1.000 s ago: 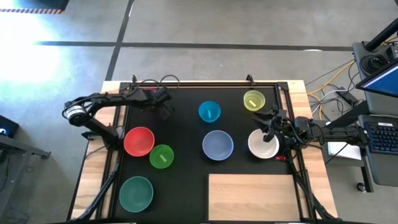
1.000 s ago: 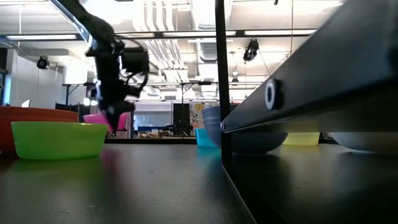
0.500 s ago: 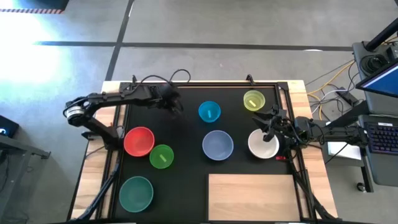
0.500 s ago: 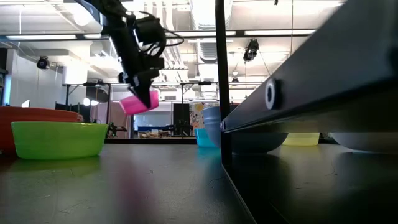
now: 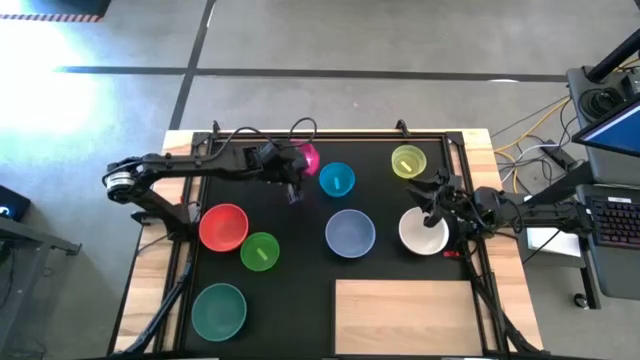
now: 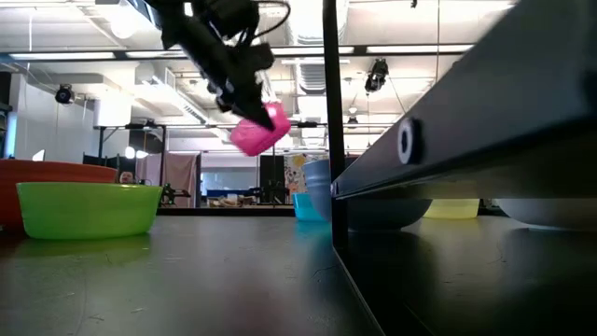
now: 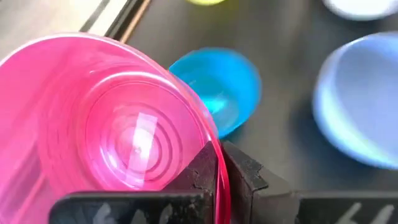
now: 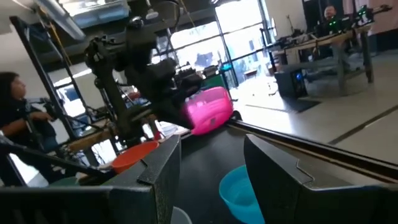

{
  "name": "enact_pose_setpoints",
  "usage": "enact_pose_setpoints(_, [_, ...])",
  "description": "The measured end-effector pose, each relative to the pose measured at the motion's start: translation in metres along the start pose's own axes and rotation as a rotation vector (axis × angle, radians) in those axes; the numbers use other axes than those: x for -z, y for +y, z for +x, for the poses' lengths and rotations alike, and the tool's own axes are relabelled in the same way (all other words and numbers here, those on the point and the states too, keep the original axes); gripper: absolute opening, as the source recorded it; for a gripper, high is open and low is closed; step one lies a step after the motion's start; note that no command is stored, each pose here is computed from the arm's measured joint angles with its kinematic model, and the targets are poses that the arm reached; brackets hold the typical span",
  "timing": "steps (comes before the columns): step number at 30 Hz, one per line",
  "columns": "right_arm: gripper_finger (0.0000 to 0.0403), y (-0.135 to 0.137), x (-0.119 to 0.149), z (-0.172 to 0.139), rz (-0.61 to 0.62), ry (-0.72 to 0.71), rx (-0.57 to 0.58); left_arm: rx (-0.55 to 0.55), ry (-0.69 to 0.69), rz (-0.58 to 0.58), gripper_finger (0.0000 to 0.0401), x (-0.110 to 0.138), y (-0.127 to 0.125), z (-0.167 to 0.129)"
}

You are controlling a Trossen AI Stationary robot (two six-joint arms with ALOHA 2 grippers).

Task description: Place and stack bowls onto a shelf

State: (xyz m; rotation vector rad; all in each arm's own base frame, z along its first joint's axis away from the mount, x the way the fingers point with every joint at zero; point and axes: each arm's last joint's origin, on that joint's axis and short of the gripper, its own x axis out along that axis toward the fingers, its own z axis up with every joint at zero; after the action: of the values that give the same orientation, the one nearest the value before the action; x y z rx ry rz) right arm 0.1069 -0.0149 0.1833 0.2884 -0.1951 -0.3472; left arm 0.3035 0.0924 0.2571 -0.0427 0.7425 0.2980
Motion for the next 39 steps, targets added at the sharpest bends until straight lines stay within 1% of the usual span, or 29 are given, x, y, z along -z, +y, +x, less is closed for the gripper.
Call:
enact_pose_setpoints(5, [0.0166,0.001,-0.003,0.0,0.097,-0.028,-0.012,0.223,-0.083,0.138,0.0,-0.006,-0.01,-0.001])
enact_pose_setpoints(7, [0.0166,0.002,-0.004,0.0,0.135,-0.036,-0.037,0.303,-0.101,0.197,0.0,-0.006,-0.014,-0.002])
enact_pose_setpoints(11, [0.0166,0.005,-0.007,0.0,0.153,-0.034,-0.131,0.409,-0.134,0.292,0.0,-0.006,-0.018,-0.003])
enact_pose_setpoints(14, [0.0166,0.01,-0.015,0.001,0.175,-0.028,-0.19,0.476,-0.159,0.348,0.0,-0.006,-0.021,-0.004])
enact_pose_setpoints(17, [0.0166,0.015,-0.024,0.004,0.173,-0.008,-0.229,0.513,-0.173,0.375,0.0,-0.006,-0.024,-0.005])
enact_pose_setpoints(19, [0.0166,0.018,-0.029,0.008,0.153,0.032,-0.225,0.537,-0.18,0.388,0.0,-0.006,-0.027,-0.005])
enact_pose_setpoints(21, [0.0166,0.02,-0.031,0.015,0.113,0.103,-0.199,0.575,-0.192,0.406,0.0,-0.006,-0.029,-0.006])
enact_pose_setpoints(24, [0.0166,0.025,-0.032,0.026,0.052,0.24,-0.161,0.658,-0.225,0.462,0.0,-0.006,-0.034,-0.008])
enact_pose_setpoints(27, [0.0166,0.031,-0.041,0.035,-0.004,0.354,-0.145,0.703,-0.253,0.534,0.0,-0.005,-0.038,-0.009])
enact_pose_setpoints(30, [0.0166,0.037,-0.055,0.042,-0.06,0.439,-0.125,0.7,-0.254,0.595,0.0,-0.002,-0.039,-0.009])
enact_pose_setpoints(33, [0.0166,0.043,-0.069,0.049,-0.124,0.513,-0.114,0.63,-0.21,0.612,0.0,0.0,-0.038,-0.004])
enact_pose_setpoints(35, [0.0166,0.048,-0.079,0.053,-0.154,0.551,-0.109,0.524,-0.151,0.596,0.0,0.002,-0.037,0.002])
enact_pose_setpoints(39, [0.0166,0.056,-0.095,0.064,-0.168,0.592,-0.099,0.264,-0.032,0.572,0.0,0.006,-0.03,0.014])
